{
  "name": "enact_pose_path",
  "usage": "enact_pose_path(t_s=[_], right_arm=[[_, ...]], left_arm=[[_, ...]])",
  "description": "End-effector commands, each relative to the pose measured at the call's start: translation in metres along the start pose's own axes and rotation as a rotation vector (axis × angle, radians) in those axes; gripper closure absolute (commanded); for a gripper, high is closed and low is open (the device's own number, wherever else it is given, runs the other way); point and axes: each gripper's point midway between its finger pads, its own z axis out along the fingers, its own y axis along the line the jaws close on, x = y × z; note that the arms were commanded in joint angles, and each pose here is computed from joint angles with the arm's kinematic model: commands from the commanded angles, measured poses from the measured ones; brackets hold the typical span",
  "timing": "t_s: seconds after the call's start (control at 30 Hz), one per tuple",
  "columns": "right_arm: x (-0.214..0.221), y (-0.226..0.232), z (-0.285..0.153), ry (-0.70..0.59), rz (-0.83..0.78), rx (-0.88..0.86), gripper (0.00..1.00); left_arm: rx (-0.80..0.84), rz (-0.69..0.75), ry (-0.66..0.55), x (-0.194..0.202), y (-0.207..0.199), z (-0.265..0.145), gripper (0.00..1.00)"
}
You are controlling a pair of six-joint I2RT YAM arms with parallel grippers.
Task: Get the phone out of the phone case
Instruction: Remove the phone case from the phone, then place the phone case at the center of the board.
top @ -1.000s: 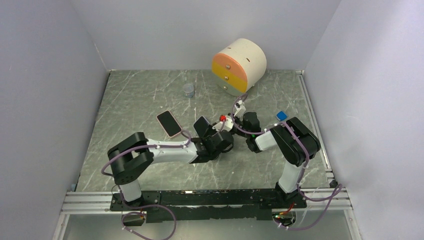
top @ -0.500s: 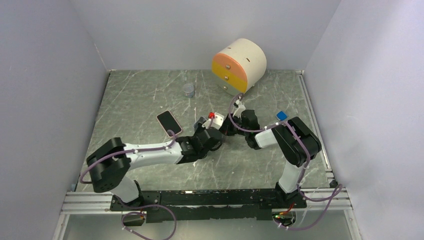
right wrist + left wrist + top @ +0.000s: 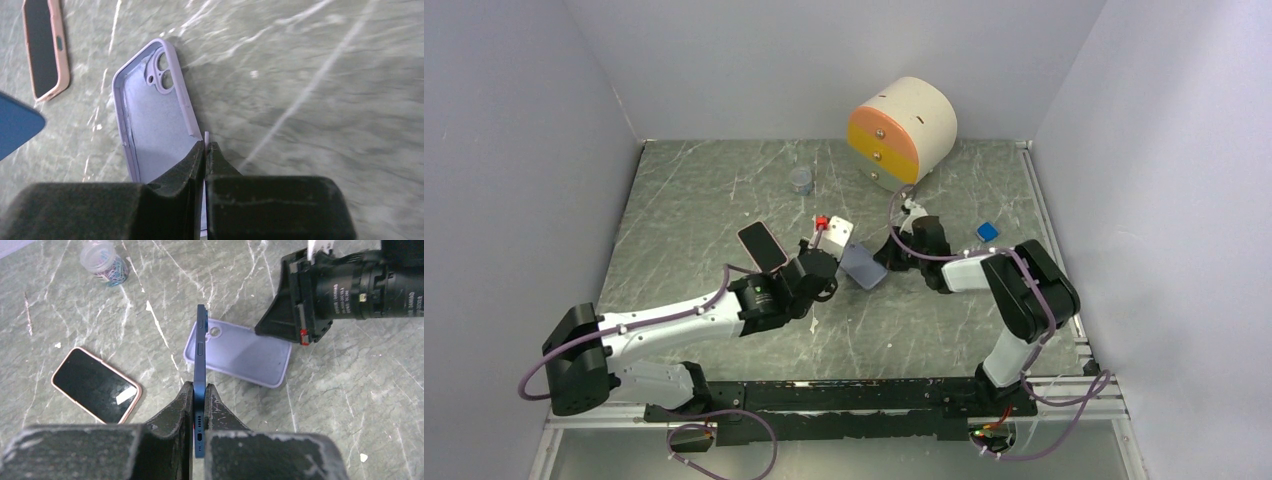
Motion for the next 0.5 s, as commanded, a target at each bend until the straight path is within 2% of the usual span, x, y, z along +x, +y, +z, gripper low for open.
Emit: enact_pose_path(t_s=[0.0, 0.47], right_arm=[[-0.033, -0.024, -0.022, -0.104, -0.005, 0.089, 1.00], [-0.070, -0.120, -0.079, -0.259, 0.156, 0.391, 1.00]], left_arm=[[-0.051, -0.004, -0.075, -0.018, 0.017, -0.009, 0.97], [-0.047, 0.076, -0.135, -0.019, 0.028, 0.001, 0.97]])
